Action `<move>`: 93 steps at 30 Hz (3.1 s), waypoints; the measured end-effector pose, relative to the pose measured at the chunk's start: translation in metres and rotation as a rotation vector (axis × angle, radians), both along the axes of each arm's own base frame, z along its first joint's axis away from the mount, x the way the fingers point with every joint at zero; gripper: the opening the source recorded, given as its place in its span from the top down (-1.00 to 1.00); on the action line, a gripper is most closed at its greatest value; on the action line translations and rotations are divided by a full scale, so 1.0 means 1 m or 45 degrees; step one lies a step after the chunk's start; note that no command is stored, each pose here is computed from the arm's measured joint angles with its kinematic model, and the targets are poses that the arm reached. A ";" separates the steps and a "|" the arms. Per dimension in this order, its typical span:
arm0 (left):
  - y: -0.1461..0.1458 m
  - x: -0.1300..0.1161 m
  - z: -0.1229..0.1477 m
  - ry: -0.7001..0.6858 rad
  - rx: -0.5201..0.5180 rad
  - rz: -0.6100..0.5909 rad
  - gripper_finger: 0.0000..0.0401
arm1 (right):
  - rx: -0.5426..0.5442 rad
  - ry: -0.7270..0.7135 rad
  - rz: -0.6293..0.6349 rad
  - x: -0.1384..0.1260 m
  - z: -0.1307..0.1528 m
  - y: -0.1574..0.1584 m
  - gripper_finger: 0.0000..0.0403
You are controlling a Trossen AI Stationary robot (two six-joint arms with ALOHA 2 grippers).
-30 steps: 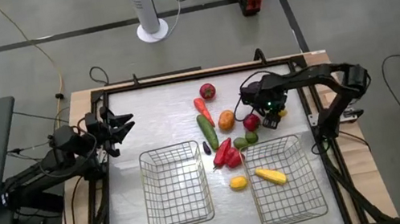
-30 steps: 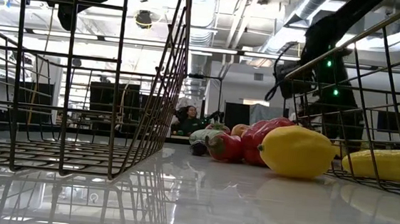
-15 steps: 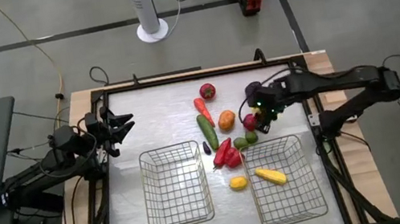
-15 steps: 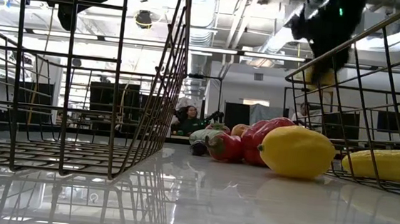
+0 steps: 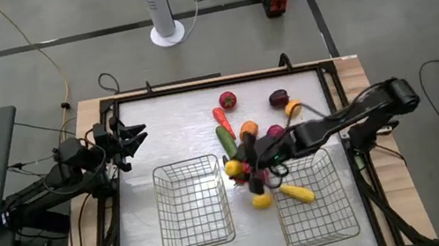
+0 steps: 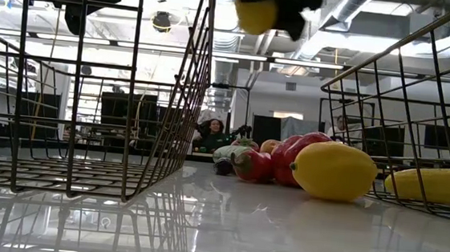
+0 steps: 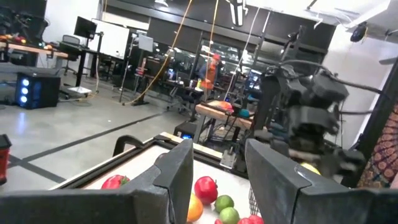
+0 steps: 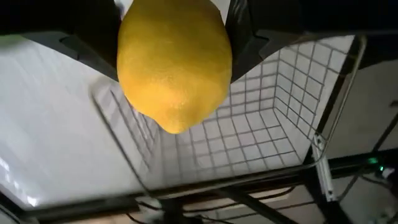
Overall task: Sort produce into baskets
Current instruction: Put the yellow lemon into the left wire basket, then put the red tomato into the left wire basket
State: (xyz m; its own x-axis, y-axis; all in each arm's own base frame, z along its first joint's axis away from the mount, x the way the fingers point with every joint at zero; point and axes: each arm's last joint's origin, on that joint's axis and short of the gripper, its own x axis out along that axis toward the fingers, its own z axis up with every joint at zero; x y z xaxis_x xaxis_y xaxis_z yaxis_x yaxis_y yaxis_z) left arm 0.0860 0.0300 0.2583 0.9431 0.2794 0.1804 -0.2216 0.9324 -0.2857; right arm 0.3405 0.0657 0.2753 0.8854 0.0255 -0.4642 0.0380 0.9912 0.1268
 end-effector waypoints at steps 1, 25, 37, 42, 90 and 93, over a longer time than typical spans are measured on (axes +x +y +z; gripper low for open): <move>0.000 0.000 0.000 0.002 0.006 0.001 0.34 | -0.028 -0.005 0.018 0.007 -0.003 0.002 -0.22; 0.000 0.001 -0.003 0.037 -0.017 -0.012 0.34 | -0.229 0.693 -0.038 0.042 0.004 -0.023 -0.78; 0.000 0.001 -0.004 0.049 -0.023 -0.026 0.34 | -0.201 0.855 -0.138 0.018 -0.017 -0.062 -0.74; 0.000 0.001 -0.004 0.052 -0.022 -0.009 0.34 | -0.163 0.852 -0.021 0.018 -0.021 -0.045 -0.75; 0.000 0.001 -0.004 0.053 -0.030 -0.033 0.34 | 0.105 1.308 -0.595 -0.055 -0.060 -0.142 -0.95; 0.000 0.001 -0.004 0.053 -0.031 -0.033 0.34 | 0.113 1.353 -0.608 -0.052 -0.068 -0.144 -0.95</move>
